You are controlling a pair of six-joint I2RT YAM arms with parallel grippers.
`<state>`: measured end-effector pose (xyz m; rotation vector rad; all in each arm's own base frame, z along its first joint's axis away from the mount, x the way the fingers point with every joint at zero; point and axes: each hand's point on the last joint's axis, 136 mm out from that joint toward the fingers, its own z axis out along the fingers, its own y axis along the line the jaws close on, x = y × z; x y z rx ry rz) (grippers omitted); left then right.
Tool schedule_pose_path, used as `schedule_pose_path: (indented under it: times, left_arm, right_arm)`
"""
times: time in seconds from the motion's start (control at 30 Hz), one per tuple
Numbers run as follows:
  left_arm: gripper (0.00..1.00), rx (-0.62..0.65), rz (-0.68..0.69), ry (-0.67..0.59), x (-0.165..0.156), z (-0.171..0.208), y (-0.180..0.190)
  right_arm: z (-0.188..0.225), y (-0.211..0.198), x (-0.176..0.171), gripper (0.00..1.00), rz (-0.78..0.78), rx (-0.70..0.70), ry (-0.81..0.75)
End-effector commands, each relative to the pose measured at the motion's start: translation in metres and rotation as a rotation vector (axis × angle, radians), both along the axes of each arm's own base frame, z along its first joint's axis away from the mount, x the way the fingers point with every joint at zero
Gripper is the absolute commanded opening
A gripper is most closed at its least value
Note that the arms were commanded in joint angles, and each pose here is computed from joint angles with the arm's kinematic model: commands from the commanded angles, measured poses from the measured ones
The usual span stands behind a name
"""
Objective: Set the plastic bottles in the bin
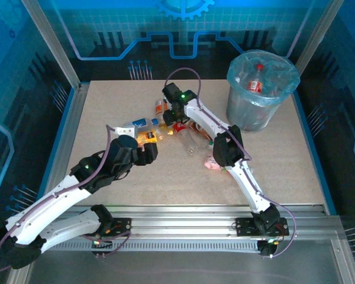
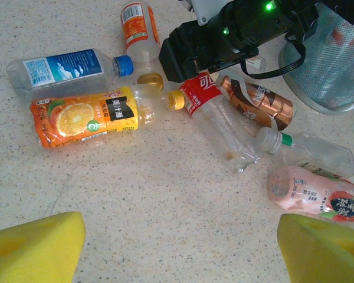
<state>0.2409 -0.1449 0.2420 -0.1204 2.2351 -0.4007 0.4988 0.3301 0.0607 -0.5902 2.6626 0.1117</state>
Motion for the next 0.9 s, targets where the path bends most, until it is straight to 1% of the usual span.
schedule_pose_path:
  times: [0.0, 0.23, 0.37, 0.5, 0.63, 0.77, 0.87]
  left_arm:
    - [0.86, 0.013, 0.029, -0.015, 0.001, 0.003, 0.009]
    - [0.86, 0.026, 0.025, -0.024, 0.003, 0.006, 0.008]
    - [0.86, 0.025, 0.028, -0.024, 0.004, 0.007, 0.009]
    - [0.87, 0.024, 0.029, -0.037, 0.005, 0.009, 0.009]
    - [0.87, 0.021, 0.023, -0.05, 0.009, 0.013, 0.007]
    - [0.87, 0.022, 0.019, -0.053, 0.011, 0.016, 0.004]
    - [0.87, 0.019, 0.019, -0.053, 0.012, 0.017, 0.004]
  right_arm:
    - [-0.007, -0.001, 0.008, 0.65, -0.004, 0.005, -0.008]
    - [-0.009, 0.002, 0.014, 0.65, -0.016, 0.065, 0.008]
    - [0.002, -0.001, 0.017, 0.58, -0.029, 0.085, 0.002]
    - [0.025, -0.005, 0.018, 0.52, -0.033, 0.093, -0.029]
    - [0.049, -0.008, 0.018, 0.43, -0.033, 0.112, -0.062]
    - [0.067, -0.011, 0.013, 0.39, -0.031, 0.119, -0.074]
    - [0.071, -0.012, 0.007, 0.38, -0.027, 0.131, -0.061]
